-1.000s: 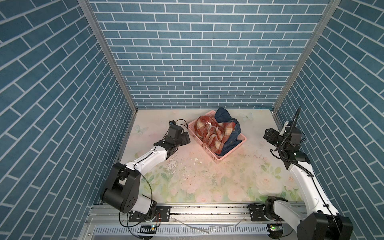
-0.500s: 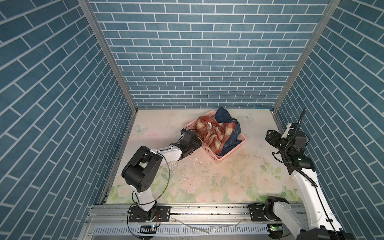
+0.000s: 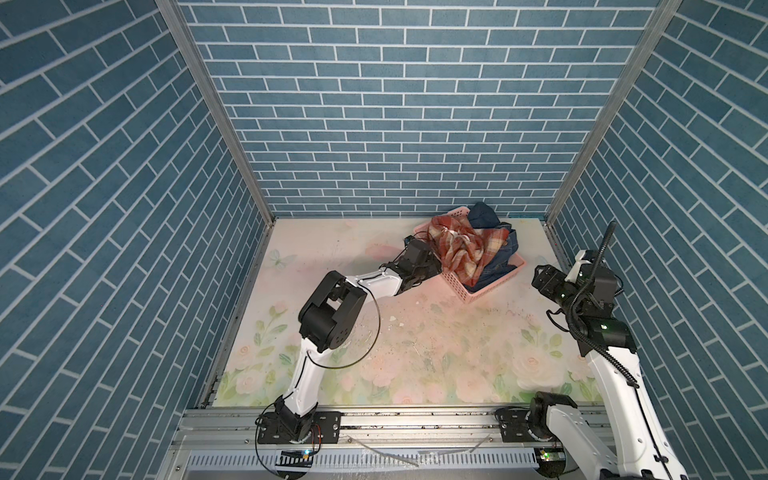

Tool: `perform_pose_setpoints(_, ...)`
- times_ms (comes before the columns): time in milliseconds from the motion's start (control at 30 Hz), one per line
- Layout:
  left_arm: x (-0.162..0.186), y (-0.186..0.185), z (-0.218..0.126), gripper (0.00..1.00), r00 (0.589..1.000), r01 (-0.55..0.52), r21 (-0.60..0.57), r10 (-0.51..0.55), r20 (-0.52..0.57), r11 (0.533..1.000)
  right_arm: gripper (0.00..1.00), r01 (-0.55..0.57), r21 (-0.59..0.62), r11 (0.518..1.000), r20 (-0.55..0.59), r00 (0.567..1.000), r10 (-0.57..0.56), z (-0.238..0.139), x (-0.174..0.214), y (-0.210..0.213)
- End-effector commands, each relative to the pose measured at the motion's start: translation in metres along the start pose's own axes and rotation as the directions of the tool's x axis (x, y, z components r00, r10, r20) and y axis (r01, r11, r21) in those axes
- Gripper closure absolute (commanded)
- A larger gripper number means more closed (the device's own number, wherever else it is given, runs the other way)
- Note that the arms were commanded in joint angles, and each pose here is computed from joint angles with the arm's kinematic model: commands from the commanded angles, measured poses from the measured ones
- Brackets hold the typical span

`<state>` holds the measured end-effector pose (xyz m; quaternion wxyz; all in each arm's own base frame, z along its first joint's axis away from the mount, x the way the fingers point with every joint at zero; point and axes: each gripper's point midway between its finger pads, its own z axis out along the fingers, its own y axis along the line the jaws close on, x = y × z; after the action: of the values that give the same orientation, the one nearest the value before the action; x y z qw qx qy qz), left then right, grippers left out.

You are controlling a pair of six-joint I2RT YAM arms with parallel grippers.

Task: Fold and stack the skirts
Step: 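Reach both grippers toward the pink basket holding the plaid skirt, then grasp the red plaid skirt in the basket with the right gripper while left waits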

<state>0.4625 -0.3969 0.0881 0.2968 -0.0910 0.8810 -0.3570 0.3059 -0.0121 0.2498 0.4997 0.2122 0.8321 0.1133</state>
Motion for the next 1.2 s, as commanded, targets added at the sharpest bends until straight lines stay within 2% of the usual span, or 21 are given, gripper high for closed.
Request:
perform_pose_setpoints(0,0.008,-0.034,0.019,0.39,0.994,-0.087,0.082,0.092,-0.063,0.993,0.20,0.047,0.004,0.999,0.006,0.999,-0.047,-0.001,-0.004,0.002)
perform_pose_setpoints(133,0.009,-0.055,0.036,0.37,0.980,-0.142,0.131,0.158,-0.120,0.981,0.22,0.096,-0.063,0.993,-0.014,0.995,-0.097,0.007,-0.001,0.015)
perform_pose_setpoints(233,0.001,-0.058,0.022,0.35,0.971,-0.192,0.139,0.208,-0.114,0.971,0.23,0.178,-0.166,0.970,-0.033,0.982,-0.186,0.016,0.007,0.041)
perform_pose_setpoints(300,-0.008,-0.047,0.005,0.34,0.970,-0.205,0.118,0.217,-0.107,0.972,0.23,0.265,-0.232,0.936,-0.033,0.960,-0.279,0.021,0.016,0.064)
perform_pose_setpoints(433,-0.021,-0.003,-0.042,0.33,0.973,-0.209,0.046,0.212,-0.094,0.977,0.25,0.427,-0.372,0.824,-0.054,0.876,-0.478,0.033,0.050,0.113)
perform_pose_setpoints(567,-0.029,0.039,-0.092,0.31,0.971,-0.232,-0.043,0.228,-0.075,0.972,0.29,0.564,-0.433,0.703,-0.095,0.747,-0.658,0.054,0.090,0.145)
perform_pose_setpoints(633,-0.029,0.056,-0.113,0.31,0.972,-0.231,-0.076,0.227,-0.063,0.970,0.31,0.616,-0.426,0.662,-0.124,0.685,-0.718,0.067,0.105,0.150)
perform_pose_setpoints(767,-0.027,0.077,-0.141,0.30,0.974,-0.225,-0.105,0.221,-0.045,0.969,0.38,0.670,-0.376,0.641,-0.194,0.619,-0.761,0.097,0.117,0.147)
perform_pose_setpoints(967,-0.021,0.080,-0.160,0.30,0.970,-0.241,-0.106,0.239,-0.036,0.965,0.43,0.735,-0.290,0.612,-0.302,0.537,-0.788,0.130,0.129,0.127)
perform_pose_setpoints(1167,-0.024,0.076,-0.167,0.30,0.969,-0.247,-0.099,0.247,-0.015,0.964,0.49,0.739,-0.290,0.607,-0.350,0.509,-0.787,0.152,0.148,0.120)
